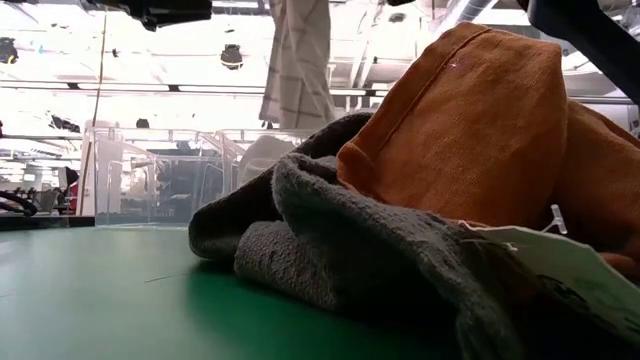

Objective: Sort towels by color in basket
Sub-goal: Put the white towel into the right transparent bin

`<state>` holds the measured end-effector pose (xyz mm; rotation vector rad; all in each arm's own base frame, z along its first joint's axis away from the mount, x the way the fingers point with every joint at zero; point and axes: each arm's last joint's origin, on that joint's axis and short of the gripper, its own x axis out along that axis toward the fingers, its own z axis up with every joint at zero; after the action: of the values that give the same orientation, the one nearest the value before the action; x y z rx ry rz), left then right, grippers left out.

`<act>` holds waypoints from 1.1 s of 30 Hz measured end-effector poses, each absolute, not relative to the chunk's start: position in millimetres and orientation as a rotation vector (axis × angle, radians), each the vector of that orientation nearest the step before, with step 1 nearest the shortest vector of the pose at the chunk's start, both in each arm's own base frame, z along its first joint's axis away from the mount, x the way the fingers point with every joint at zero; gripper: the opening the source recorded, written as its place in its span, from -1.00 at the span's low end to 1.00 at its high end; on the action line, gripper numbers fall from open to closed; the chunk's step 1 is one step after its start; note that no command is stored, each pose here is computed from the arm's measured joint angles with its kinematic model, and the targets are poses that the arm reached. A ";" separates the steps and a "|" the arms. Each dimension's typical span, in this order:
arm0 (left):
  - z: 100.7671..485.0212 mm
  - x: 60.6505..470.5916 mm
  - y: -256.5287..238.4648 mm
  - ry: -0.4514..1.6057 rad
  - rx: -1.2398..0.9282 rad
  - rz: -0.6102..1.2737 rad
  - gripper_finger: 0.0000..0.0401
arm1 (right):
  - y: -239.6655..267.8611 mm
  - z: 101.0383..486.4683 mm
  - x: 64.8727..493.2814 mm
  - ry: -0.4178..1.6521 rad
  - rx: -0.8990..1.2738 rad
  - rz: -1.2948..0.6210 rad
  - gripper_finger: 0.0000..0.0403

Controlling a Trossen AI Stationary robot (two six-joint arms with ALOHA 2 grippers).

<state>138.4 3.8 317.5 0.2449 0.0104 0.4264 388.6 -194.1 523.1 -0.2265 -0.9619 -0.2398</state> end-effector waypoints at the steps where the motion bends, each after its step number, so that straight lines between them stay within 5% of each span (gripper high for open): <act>1: 317.3 138.4 3.8 0.013 0.248 0.426 -0.17 | -196.5 521.8 390.4 -0.915 -0.214 -0.232 -0.85; 14: 315.8 128.6 4.6 0.027 0.203 0.426 -0.17 | -208.7 441.2 424.1 0.083 -0.139 -0.232 -0.86; 27: 316.6 121.6 5.1 0.011 0.151 0.426 -0.17 | -192.4 378.2 401.8 0.767 0.094 -0.200 -0.86; 33: 317.9 122.1 5.0 -0.004 0.141 0.427 -0.17 | -181.9 371.1 398.6 0.866 0.143 -0.184 -0.86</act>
<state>122.1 5.0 317.9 0.1411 -0.0036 0.4268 398.6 -181.9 371.1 0.1425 0.8657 -0.1843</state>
